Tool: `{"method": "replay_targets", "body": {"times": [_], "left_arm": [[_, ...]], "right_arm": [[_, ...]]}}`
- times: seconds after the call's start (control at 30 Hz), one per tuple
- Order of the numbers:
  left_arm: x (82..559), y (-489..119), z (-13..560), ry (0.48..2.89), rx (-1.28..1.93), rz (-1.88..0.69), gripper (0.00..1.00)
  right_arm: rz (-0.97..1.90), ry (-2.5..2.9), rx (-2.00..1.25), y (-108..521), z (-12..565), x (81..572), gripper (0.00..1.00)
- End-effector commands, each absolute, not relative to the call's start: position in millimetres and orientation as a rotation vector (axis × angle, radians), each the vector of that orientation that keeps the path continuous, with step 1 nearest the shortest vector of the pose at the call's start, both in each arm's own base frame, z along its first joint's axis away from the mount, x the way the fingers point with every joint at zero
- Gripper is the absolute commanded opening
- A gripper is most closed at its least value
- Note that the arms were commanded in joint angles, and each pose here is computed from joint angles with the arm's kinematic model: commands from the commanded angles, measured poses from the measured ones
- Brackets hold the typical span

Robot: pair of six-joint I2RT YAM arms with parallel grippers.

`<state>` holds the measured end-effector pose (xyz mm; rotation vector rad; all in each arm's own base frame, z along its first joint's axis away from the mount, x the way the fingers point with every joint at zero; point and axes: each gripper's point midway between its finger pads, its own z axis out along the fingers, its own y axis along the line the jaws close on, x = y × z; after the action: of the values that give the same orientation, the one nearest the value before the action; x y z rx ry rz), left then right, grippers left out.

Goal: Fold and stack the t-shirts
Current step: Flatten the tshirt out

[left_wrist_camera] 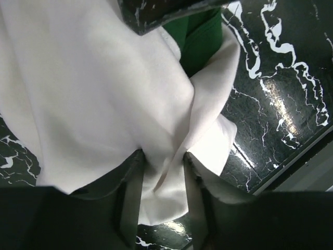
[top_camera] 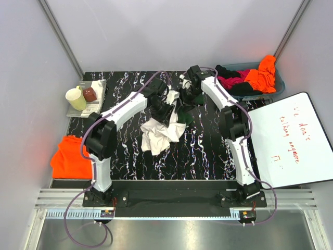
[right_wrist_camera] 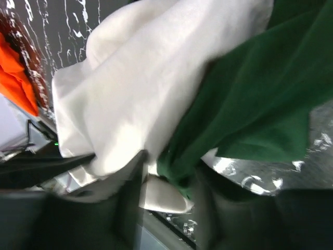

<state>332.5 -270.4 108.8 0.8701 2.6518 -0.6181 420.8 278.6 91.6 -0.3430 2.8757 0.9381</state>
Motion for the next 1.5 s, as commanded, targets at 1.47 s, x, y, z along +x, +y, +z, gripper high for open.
{"method": "replay_targets", "body": {"times": [1.47], "left_arm": [[393.6,-84.2,297.2,2.135,-0.022,0.043,0.00]], "right_arm": [[0.432,2.140,-0.349,183.9,382.9,391.6,0.00]]}}
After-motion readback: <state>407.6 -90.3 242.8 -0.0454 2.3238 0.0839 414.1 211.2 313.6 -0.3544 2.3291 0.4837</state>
